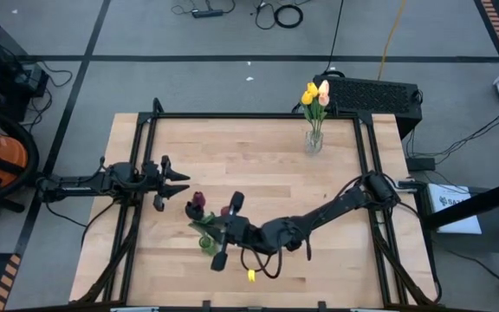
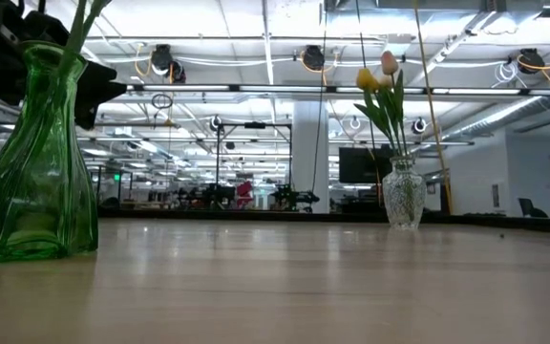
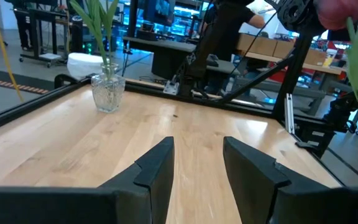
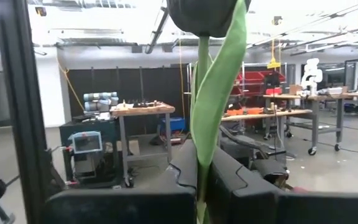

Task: Sort flowers into vase by color
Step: Put the black flower into the green vase

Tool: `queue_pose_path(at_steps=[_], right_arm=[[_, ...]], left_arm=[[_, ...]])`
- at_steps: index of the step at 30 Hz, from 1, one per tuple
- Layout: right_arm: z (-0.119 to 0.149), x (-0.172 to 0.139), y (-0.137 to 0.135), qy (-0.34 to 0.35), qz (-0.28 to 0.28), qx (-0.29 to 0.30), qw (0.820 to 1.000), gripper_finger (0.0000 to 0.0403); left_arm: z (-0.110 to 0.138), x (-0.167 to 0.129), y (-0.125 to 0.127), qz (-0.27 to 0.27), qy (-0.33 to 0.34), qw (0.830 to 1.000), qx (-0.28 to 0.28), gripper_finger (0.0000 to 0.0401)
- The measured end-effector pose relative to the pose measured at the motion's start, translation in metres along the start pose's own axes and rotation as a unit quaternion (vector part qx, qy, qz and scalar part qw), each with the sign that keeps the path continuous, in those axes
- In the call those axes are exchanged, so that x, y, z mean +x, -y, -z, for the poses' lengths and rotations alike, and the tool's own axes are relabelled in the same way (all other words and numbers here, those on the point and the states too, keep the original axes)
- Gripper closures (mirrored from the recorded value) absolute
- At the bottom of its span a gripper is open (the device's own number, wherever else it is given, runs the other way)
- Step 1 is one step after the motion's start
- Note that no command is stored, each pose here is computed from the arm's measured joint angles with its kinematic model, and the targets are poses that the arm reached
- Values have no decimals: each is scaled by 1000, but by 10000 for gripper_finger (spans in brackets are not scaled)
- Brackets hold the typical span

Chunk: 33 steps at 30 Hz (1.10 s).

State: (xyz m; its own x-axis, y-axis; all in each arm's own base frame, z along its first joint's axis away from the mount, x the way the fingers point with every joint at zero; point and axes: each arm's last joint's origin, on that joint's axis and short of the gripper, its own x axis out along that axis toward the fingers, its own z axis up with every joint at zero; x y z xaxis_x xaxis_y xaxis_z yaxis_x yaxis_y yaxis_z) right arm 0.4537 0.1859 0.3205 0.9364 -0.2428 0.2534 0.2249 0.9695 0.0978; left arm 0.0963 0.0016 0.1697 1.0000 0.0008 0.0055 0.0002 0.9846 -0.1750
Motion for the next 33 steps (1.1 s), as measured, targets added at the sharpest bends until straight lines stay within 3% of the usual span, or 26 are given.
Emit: queue_pose_path(at_steps=[19, 33], right_arm=[[12, -3, -4, -53, -9, 9, 999, 403], [44, -10, -17, -108, -19, 7, 994, 403]], left_arm=[[0, 0, 0, 0, 0, 1000, 0, 255], [0, 0, 0, 0, 0, 1000, 0, 255]])
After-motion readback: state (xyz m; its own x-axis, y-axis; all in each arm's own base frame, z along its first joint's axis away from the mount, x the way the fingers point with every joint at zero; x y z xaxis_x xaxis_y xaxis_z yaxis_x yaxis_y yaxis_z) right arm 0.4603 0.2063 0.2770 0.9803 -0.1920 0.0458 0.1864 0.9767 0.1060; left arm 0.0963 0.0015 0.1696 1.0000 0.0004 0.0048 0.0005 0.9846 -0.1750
